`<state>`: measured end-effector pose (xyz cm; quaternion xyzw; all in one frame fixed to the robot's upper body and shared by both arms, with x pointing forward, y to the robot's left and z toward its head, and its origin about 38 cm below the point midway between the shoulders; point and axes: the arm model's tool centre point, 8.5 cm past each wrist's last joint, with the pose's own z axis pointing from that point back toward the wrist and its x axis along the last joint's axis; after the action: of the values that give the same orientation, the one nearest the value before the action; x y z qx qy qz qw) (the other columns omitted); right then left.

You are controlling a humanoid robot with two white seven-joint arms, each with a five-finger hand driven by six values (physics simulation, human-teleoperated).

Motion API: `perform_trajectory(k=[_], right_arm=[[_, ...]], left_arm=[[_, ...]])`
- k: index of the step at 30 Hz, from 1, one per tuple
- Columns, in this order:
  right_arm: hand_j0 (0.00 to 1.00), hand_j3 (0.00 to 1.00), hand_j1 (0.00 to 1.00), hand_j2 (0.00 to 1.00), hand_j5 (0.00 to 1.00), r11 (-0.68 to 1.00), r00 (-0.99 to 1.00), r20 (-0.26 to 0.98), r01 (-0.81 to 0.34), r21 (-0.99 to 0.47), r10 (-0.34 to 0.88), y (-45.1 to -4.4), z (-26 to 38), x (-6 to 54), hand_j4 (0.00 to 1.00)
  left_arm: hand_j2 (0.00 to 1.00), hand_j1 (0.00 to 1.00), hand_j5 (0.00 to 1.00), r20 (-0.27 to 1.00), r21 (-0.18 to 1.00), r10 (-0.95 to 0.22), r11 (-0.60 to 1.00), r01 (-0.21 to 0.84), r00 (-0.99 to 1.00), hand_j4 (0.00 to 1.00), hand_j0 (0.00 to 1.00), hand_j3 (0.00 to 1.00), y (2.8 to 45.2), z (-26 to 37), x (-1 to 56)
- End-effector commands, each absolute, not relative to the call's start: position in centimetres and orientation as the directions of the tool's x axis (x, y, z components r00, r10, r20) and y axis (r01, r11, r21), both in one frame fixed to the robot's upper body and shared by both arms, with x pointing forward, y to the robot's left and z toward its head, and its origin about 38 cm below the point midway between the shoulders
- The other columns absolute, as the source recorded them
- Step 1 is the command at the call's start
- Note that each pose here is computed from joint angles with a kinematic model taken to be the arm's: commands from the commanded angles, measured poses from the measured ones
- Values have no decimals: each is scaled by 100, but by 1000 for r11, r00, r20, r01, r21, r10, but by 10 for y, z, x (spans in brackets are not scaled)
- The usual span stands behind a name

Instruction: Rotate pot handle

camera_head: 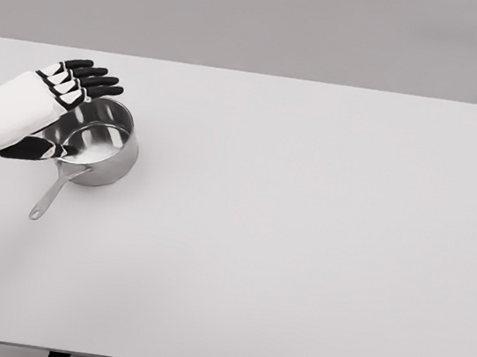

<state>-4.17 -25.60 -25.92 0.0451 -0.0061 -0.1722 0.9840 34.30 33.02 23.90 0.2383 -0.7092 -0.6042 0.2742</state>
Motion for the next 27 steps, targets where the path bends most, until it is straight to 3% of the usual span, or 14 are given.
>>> perform_trajectory(k=[1, 8, 14, 27], right_arm=[[100, 100, 100, 100, 100, 937, 941, -4, 338, 91, -339, -256, -259, -42, 100], [100, 100, 100, 100, 100, 937, 941, -4, 338, 91, -339, -256, -259, -42, 100], [100, 100, 100, 100, 100, 937, 941, -4, 338, 91, -339, -256, -259, -42, 100], [100, 100, 100, 100, 100, 937, 941, -2, 338, 91, -339, -256, -259, -42, 100]], left_arm=[[100, 100, 100, 103, 987, -670, 160, -8, -735, 100, 100, 100, 331, 241, 343], [100, 100, 100, 96, 990, -669, 139, 3, -737, 100, 100, 100, 329, 236, 342], [100, 100, 100, 154, 988, -606, 115, 105, -780, 100, 100, 100, 301, 203, 335], [100, 100, 100, 96, 994, -616, 14, 111, -782, 100, 100, 100, 291, 180, 330]])
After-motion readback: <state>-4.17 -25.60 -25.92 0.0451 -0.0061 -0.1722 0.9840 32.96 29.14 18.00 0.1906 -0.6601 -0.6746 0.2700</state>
